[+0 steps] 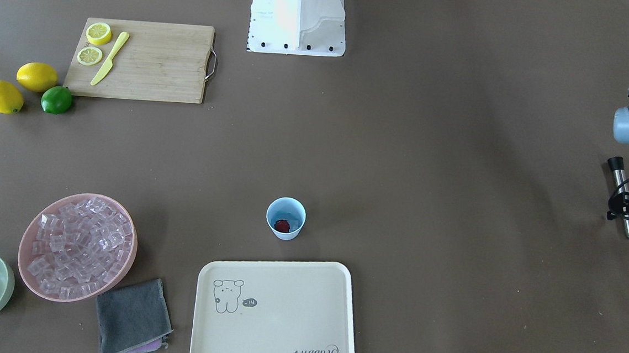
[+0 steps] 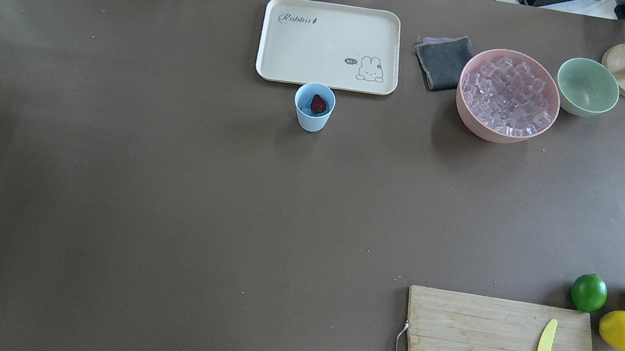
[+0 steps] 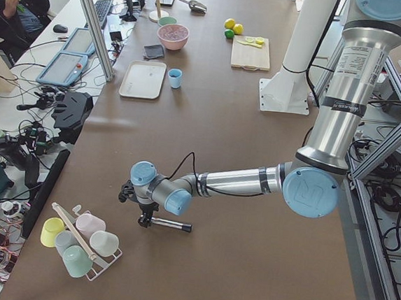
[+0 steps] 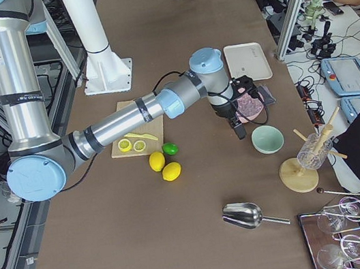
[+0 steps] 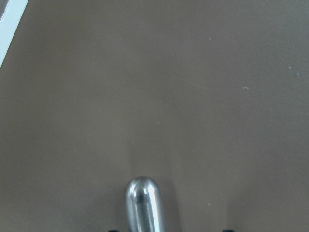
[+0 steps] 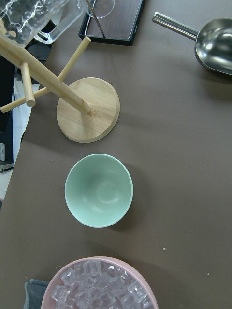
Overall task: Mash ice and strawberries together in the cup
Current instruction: 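Carry the upright metal pestle with the left gripper toward the cup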
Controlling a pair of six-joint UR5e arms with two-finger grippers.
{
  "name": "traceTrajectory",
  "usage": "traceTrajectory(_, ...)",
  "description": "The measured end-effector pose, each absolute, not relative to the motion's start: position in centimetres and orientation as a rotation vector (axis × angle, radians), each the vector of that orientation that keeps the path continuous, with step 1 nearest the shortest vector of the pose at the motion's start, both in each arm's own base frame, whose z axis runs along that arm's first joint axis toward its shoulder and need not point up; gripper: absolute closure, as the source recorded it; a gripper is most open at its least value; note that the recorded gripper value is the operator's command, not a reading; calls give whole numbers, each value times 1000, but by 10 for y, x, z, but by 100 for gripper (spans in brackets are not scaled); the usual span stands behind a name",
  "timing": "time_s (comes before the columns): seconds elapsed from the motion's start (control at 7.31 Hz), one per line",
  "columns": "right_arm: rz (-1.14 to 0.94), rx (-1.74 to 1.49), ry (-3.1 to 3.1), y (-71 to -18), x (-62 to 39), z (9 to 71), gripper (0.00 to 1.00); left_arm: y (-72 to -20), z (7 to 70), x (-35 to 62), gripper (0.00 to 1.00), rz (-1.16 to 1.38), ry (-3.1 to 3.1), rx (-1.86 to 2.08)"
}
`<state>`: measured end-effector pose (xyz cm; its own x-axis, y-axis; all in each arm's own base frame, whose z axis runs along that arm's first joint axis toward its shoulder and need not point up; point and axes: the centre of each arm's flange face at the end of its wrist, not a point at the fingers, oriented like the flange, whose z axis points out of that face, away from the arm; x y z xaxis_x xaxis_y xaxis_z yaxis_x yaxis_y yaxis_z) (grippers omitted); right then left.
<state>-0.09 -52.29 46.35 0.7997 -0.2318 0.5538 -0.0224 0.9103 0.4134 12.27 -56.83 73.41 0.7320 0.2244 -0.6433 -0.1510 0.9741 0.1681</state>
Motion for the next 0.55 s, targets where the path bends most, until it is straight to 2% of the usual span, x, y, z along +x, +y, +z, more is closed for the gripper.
traceTrajectory(0.14,-116,420,-639,-524,-1,462,0,-569,734,123,100,197,721,103)
traceTrajectory(0.55,-122,430,-642,-528,-3,456,0,-583,714,118,100,178,731,136)
